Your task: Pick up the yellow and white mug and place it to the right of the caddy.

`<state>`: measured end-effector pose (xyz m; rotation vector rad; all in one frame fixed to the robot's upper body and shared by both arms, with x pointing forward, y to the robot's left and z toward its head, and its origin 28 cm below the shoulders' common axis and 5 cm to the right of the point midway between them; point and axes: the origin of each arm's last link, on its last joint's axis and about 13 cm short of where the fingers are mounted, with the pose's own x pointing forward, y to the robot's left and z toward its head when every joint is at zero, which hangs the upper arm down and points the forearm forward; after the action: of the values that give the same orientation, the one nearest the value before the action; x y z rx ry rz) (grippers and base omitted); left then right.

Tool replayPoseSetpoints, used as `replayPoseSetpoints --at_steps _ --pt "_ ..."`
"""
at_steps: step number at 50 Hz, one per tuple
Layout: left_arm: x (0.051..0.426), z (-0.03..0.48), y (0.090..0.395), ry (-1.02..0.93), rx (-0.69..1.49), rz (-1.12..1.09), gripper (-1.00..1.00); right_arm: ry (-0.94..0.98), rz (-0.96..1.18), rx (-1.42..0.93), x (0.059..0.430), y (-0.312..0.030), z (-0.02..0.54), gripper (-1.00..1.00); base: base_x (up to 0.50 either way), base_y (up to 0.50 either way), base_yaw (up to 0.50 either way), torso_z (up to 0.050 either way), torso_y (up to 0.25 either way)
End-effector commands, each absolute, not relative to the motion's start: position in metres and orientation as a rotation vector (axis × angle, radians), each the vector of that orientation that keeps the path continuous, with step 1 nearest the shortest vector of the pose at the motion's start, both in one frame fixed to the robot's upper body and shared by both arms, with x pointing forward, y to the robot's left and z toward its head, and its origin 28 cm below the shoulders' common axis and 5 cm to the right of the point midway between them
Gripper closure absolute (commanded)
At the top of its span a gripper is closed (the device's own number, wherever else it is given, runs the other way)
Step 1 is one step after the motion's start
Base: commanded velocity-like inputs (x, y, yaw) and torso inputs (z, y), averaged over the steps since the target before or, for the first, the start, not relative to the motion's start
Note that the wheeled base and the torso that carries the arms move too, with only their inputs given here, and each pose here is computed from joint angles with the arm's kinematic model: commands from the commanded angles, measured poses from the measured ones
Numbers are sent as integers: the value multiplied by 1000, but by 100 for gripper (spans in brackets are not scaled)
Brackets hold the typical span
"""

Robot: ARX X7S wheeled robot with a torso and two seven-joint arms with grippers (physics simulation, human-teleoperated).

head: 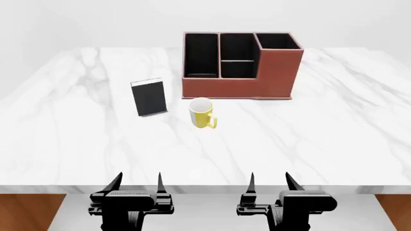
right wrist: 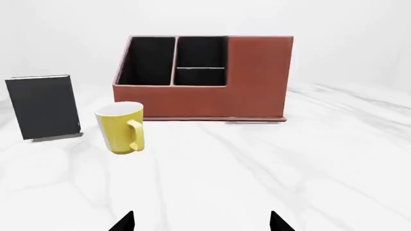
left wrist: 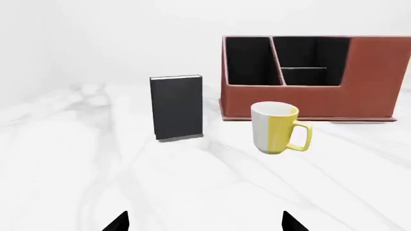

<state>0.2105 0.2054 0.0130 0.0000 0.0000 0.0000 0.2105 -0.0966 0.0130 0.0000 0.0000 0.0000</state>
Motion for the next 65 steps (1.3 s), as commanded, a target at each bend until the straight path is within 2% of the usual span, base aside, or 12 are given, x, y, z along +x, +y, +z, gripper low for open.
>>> replayPoseSetpoints --at_steps 1,12,30,40,65 --pt "210 15 205 -7 -7 -3 -100 -7 10 9 210 -97 16 -100 0 0 0 0 0" --pt "203 51 200 -34 28 -10 -100 66 54 70 212 -108 46 -100 0 0 0 0 0" --pt "214 123 202 -81 85 -40 -100 11 76 -26 232 -121 111 -100 0 0 0 0 0" --pt "222 134 202 -60 101 -50 -100 -11 87 -34 238 -124 135 -100 0 0 0 0 0" --pt "217 131 199 -61 119 -54 -100 9 95 -37 239 -125 128 -100 2 -24 0 0 0"
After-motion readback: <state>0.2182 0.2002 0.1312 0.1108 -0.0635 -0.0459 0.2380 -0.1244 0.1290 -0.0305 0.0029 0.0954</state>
